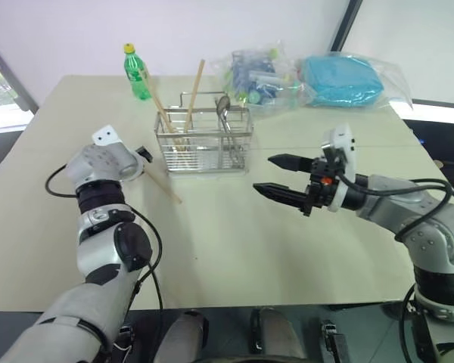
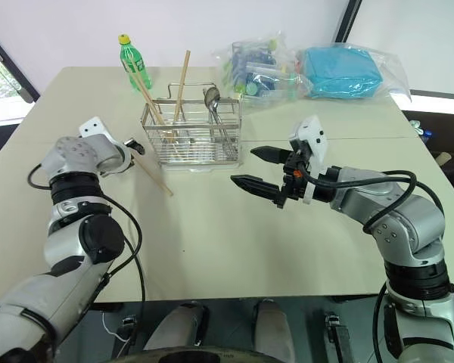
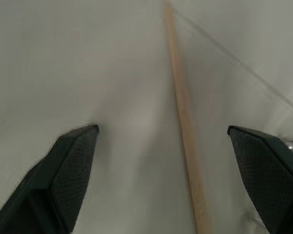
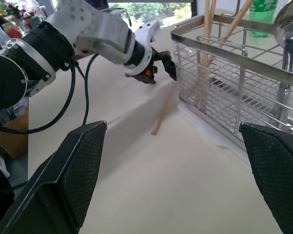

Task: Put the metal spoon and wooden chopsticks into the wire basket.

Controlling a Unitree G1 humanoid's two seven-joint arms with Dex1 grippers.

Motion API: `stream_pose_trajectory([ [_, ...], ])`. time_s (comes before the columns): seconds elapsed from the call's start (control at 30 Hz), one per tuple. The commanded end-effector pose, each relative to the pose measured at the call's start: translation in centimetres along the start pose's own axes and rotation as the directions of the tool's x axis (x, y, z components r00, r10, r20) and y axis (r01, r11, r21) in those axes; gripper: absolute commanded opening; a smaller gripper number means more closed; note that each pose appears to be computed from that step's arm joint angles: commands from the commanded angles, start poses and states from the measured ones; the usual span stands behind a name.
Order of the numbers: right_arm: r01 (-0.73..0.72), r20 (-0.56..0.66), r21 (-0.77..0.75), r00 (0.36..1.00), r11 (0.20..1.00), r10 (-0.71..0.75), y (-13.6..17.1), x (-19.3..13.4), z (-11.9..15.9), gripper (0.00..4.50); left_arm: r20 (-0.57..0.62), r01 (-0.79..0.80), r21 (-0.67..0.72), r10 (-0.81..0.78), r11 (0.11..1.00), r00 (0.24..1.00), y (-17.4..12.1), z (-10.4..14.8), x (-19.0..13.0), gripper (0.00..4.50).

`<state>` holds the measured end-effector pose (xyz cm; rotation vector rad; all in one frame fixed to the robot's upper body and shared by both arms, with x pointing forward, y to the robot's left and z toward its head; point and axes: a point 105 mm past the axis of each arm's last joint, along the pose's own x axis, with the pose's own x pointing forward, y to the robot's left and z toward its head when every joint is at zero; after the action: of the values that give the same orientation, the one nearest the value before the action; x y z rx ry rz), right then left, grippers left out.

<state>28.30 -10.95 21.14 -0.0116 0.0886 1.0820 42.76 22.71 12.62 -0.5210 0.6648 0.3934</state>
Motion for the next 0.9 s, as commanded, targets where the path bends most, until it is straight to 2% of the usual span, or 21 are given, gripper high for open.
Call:
stream_pose_trajectory([
  [0.03,0.005,0.041,-0.032,0.999,0.999,-0.004,0.6,-0.5,1.1,4.50,0.020,0.044,0.017,-0.044,0.999,0.999,-1.3,0.5,0.7,4.44],
  [0.17,0.024,0.046,-0.029,0.999,0.999,-0.023,0.5,-0.7,1.2,4.50,0.001,0.034,0.006,-0.034,0.999,0.999,-1.2,0.0,1.6,4.44],
  [0.27,0.044,0.055,-0.021,0.998,0.999,-0.042,0.2,-0.8,1.3,4.50,-0.004,0.029,0.000,-0.029,1.000,1.000,-1.1,-0.2,1.9,3.64],
  [0.37,0.053,0.057,-0.016,0.997,0.998,-0.052,0.1,-0.9,1.3,4.50,-0.008,0.025,0.006,-0.025,1.000,1.000,-1.2,-0.3,1.9,2.08],
  [0.4,0.054,0.057,-0.015,0.997,0.998,-0.053,0.1,-0.9,1.3,4.50,-0.005,0.021,0.006,-0.021,1.000,1.000,-1.2,-0.2,1.9,1.69],
  [0.5,0.056,0.056,-0.014,0.997,0.998,-0.055,0.1,-0.9,1.4,4.50,0.006,0.012,-0.004,-0.012,1.000,1.000,-1.0,0.1,1.9,0.03],
  [0.63,0.055,0.055,-0.016,0.997,0.998,-0.054,-0.1,-0.9,1.6,4.50,0.038,-0.004,-0.017,0.005,1.000,0.999,-0.4,1.0,1.8,0.03],
  [0.73,0.052,0.049,-0.022,0.998,0.998,-0.051,-0.3,-1.0,1.6,4.50,0.093,-0.020,-0.038,0.023,0.999,0.995,0.7,2.6,1.4,0.03],
  [0.83,0.049,0.043,-0.025,0.998,0.998,-0.048,-0.4,-0.9,1.6,4.50,0.202,-0.032,-0.071,0.046,0.997,0.978,2.4,5.7,0.3,0.03],
  [0.9,0.047,0.040,-0.026,0.998,0.999,-0.046,-0.5,-1.0,1.6,4.50,0.320,-0.029,-0.095,0.058,0.995,0.946,3.6,8.6,-1.2,0.03],
])
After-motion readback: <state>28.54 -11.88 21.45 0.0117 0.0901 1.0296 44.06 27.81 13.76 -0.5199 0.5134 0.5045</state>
